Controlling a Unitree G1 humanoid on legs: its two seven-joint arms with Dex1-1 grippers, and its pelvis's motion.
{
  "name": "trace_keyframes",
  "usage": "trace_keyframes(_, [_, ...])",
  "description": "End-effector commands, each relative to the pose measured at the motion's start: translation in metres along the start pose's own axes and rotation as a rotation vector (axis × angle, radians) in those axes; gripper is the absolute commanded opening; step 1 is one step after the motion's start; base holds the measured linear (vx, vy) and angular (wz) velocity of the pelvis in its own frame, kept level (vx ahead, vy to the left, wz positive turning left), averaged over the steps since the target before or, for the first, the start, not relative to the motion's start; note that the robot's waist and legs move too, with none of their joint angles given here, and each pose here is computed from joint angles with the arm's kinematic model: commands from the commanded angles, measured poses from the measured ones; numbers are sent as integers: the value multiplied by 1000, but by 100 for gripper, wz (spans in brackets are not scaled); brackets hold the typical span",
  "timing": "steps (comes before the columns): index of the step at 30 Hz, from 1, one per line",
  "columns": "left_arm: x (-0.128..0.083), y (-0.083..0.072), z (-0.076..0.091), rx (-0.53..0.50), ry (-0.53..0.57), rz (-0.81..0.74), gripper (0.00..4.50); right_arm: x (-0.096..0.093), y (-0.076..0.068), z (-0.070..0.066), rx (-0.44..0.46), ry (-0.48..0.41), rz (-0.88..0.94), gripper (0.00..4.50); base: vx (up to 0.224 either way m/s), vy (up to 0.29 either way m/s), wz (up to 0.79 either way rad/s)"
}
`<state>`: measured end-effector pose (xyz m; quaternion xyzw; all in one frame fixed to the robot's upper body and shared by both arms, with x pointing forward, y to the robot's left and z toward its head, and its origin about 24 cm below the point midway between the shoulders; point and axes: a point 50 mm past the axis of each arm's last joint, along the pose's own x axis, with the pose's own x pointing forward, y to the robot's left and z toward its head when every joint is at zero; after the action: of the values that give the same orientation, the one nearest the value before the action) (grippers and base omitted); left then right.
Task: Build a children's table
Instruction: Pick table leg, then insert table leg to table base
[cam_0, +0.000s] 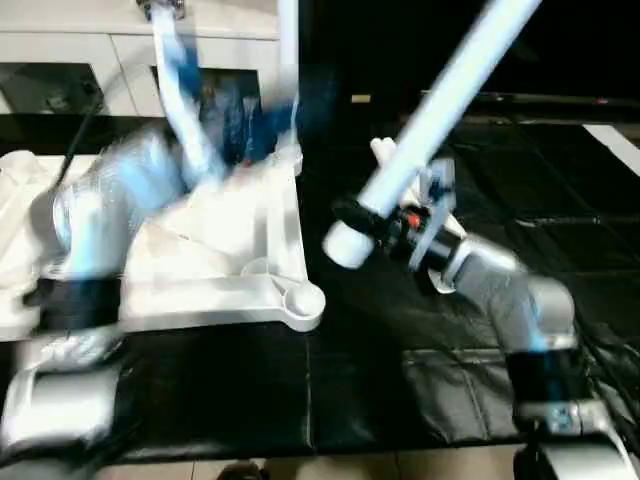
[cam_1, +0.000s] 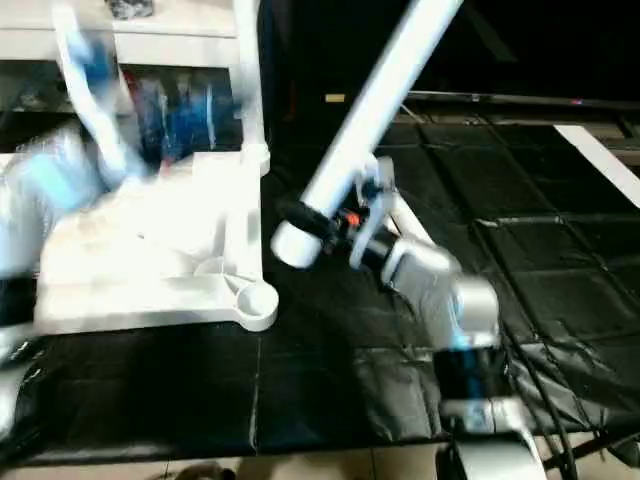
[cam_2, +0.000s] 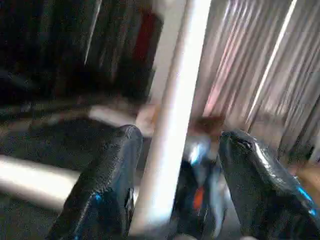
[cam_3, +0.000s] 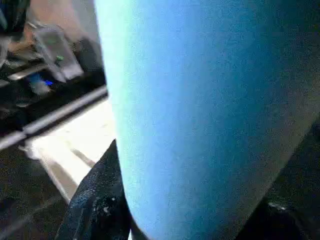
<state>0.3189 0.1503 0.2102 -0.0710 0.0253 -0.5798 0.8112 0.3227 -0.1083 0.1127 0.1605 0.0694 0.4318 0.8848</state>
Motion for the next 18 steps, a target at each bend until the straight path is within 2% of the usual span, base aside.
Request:
trace_keyframes(1, [-1, 0, -16, 71, 147, -30, 285, -4, -3, -2, -68, 21, -45, 192, 0, 0, 0])
trace_keyframes(4, [-20, 6, -46, 106, 372, -49, 285, -8, -4, -12, -108, 45, -66, 192, 0, 0, 0])
trace_keyframes(8, [-35, 12, -68, 150, 566, -74, 285, -12, -2, -17, -120, 54, -65, 192, 0, 0, 0])
trace_keyframes(9, [-35, 12, -68, 150, 566, -74, 256, -12, -2, -17, -120, 54, -65, 192, 0, 0, 0])
trace_keyframes(10, [-40, 14, -74, 176, 620, -82, 256, -13, -1, -19, -124, 55, -65, 192, 0, 0, 0])
trace_keyframes(11, [-51, 17, -87, 190, 739, -99, 248, -15, 0, -21, -125, 58, -67, 192, 0, 0, 0])
trace_keyframes(13, [-58, 17, -93, 165, 786, -113, 242, -16, 1, -22, -118, 57, -67, 192, 0, 0, 0])
trace_keyframes(14, [-61, 18, -97, 163, 815, -110, 216, -17, 1, -24, -120, 58, -71, 192, 0, 0, 0])
trace_keyframes(18, [-64, 21, -102, 188, 851, -94, 202, -17, 1, -25, -122, 60, -74, 192, 0, 0, 0])
